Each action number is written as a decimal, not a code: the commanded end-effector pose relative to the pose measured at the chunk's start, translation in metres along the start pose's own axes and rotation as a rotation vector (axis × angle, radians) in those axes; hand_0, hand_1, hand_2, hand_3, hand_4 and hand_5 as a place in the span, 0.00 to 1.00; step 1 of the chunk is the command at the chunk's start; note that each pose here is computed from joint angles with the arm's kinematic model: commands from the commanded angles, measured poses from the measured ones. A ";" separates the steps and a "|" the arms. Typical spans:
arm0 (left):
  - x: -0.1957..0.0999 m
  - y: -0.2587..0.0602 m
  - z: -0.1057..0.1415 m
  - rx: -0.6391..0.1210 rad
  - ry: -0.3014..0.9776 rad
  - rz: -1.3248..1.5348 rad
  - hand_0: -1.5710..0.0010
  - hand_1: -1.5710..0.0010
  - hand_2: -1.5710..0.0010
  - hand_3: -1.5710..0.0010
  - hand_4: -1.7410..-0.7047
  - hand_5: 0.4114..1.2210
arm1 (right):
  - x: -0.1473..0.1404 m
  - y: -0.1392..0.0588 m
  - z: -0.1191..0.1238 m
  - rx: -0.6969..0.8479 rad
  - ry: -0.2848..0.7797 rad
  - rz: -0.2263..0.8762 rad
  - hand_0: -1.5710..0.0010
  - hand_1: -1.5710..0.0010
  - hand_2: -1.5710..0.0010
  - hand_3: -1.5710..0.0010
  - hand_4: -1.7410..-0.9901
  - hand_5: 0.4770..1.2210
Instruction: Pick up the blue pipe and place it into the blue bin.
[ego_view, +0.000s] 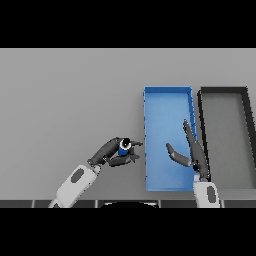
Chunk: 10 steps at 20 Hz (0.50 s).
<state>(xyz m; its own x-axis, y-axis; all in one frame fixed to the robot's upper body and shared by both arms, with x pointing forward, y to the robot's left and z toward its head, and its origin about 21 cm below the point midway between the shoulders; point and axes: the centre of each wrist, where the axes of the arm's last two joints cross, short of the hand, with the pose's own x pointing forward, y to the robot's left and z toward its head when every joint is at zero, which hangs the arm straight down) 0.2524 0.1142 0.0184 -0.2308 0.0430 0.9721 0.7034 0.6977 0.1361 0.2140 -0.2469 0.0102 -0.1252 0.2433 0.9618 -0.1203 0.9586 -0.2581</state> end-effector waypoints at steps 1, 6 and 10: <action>0.006 -0.001 0.000 -0.009 -0.006 0.001 0.02 0.02 0.02 0.08 0.02 0.99 | 0.000 -0.001 -0.001 0.002 -0.005 0.009 1.00 1.00 1.00 1.00 0.69 0.21; 0.030 -0.002 -0.013 -0.063 0.014 -0.013 0.01 0.01 0.01 0.08 0.01 1.00 | -0.003 -0.003 0.003 0.010 -0.023 0.005 1.00 1.00 1.00 1.00 0.71 0.22; 0.031 -0.001 -0.018 -0.075 0.026 -0.020 0.00 0.00 0.00 0.08 0.01 1.00 | -0.004 -0.002 0.003 0.004 0.009 -0.014 1.00 1.00 1.00 1.00 0.74 0.20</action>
<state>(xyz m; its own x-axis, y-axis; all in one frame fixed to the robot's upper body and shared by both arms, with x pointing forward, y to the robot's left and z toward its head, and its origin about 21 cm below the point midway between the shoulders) 0.2568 0.1020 0.0522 -0.2272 0.0113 0.9738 0.7488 0.6414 0.1673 0.2117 -0.2506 0.0067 -0.1147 0.2307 0.9662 -0.1258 0.9615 -0.2445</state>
